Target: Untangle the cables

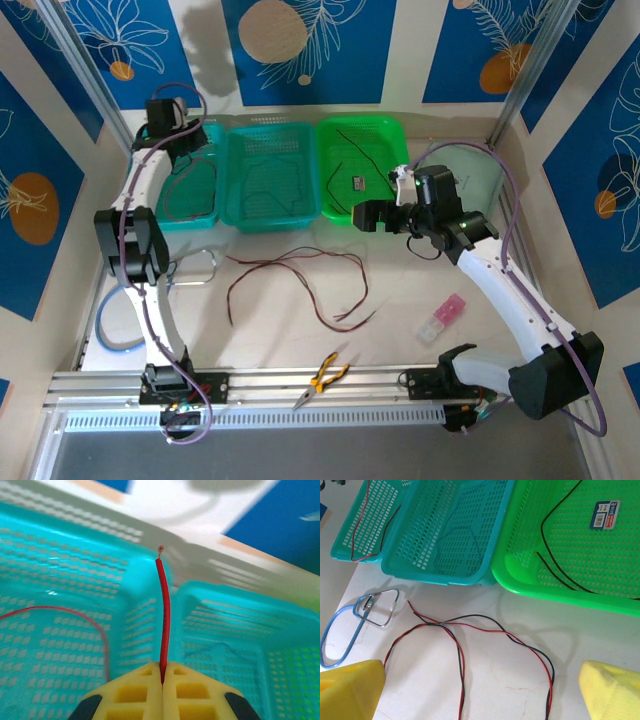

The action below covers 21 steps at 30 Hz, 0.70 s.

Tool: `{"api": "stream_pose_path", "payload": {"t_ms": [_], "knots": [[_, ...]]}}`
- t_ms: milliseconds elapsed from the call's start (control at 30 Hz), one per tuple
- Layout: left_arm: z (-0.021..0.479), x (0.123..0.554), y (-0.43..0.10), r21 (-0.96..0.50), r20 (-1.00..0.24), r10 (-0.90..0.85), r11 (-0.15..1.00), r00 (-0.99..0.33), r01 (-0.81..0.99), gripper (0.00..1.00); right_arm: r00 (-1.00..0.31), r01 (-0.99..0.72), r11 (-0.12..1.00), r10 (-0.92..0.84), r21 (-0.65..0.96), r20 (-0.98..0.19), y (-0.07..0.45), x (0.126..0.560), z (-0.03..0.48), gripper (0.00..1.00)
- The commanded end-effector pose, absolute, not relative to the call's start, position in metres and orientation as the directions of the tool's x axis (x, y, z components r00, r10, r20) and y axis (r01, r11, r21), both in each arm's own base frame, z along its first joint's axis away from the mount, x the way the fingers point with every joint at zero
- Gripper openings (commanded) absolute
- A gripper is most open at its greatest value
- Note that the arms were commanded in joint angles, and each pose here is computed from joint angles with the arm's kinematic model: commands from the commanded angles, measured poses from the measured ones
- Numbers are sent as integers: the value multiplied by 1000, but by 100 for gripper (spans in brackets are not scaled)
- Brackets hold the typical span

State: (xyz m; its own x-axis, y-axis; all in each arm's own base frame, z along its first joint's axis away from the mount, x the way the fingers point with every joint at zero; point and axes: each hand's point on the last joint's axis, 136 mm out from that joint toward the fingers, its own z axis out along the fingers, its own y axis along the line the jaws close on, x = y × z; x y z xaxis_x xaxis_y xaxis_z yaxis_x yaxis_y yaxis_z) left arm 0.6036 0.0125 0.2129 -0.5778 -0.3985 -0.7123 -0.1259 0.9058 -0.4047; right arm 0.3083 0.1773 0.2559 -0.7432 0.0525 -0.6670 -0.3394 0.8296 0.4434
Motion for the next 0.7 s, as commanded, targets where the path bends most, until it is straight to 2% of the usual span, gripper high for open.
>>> {"api": "stream_pose_path", "payload": {"t_ms": [0, 167, 300, 400, 667], "knots": [[229, 590, 47, -408, -717, -481, 876, -505, -256, 0, -756, -343, 815, 56, 468, -652, 180, 301, 255, 99], [204, 590, 69, -462, -652, -564, 825, -506, -325, 0, -761, -341, 814, 53, 469, -646, 182, 301, 252, 99], [201, 604, 47, -531, -623, -559, 816, -547, -228, 0, -767, -338, 814, 52, 472, -639, 183, 301, 249, 99], [219, 612, 30, -524, -665, -511, 839, -546, -146, 0, -768, -341, 814, 47, 470, -639, 184, 301, 248, 99], [283, 626, 12, -512, -777, -453, 859, -437, 20, 0, -769, -344, 813, 44, 471, -638, 187, 305, 248, 99]]}}
